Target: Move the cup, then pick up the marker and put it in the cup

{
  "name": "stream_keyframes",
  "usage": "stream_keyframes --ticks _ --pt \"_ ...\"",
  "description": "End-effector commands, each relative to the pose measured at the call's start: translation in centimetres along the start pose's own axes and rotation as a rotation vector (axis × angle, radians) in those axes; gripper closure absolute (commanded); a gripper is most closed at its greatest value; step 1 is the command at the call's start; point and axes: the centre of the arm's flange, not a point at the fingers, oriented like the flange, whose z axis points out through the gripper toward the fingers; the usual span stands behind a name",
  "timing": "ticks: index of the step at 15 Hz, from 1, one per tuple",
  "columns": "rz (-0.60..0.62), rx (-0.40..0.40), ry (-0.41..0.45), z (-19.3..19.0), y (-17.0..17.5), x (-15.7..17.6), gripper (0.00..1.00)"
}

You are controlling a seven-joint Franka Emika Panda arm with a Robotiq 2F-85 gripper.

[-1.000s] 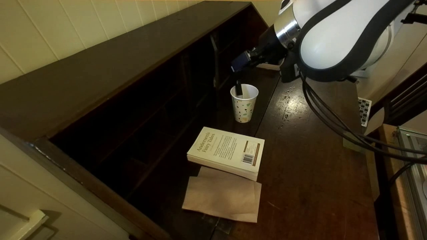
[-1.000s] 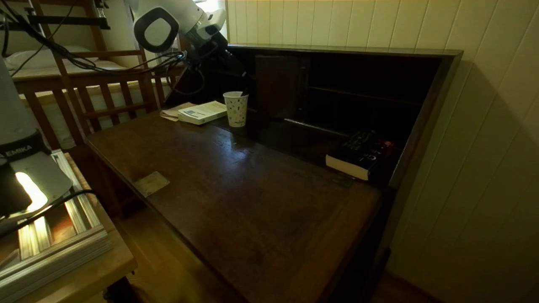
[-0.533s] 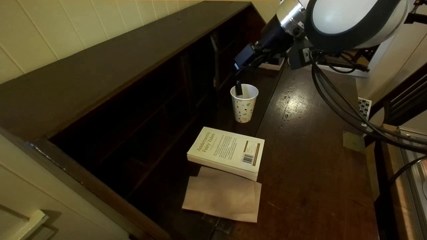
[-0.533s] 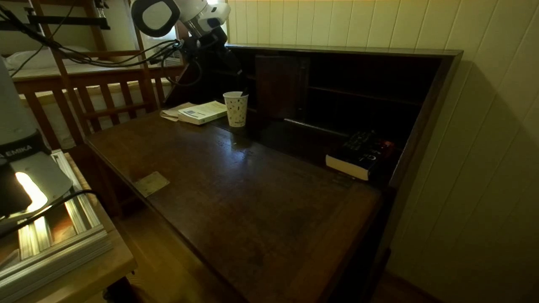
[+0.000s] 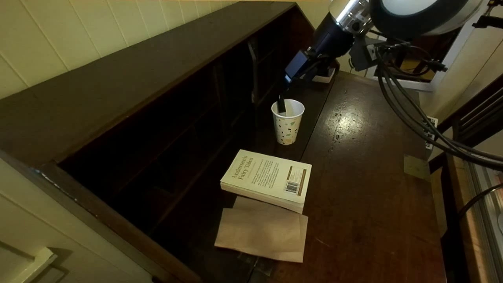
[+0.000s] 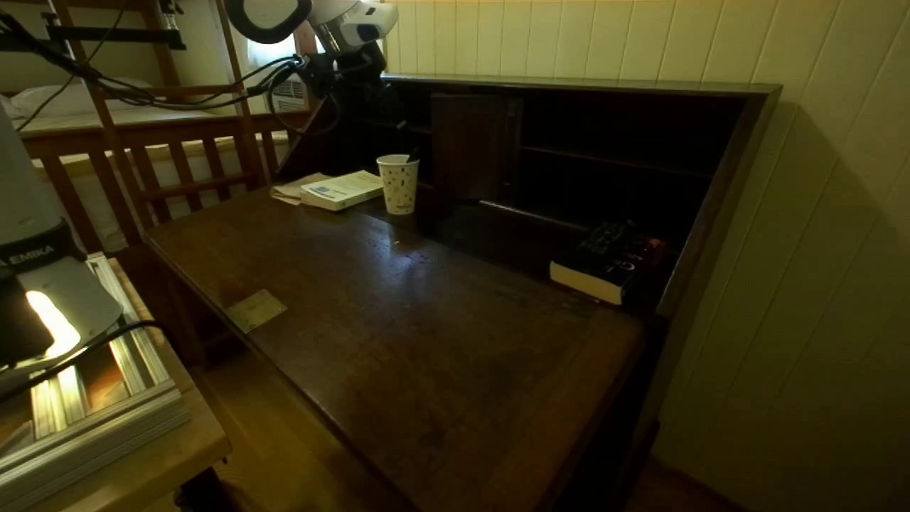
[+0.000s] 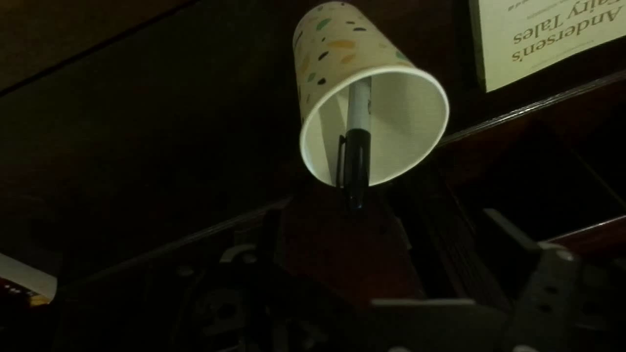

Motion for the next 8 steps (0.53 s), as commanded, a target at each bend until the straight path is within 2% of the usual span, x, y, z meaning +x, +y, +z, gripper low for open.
stream_keyframes --ticks 1,8 --pt "-0.016 0.006 -0.049 -2.03 -0.63 0.86 0.0" --pt "-0.057 -0.035 -0.107 -2.65 -0.55 1.38 0.0"
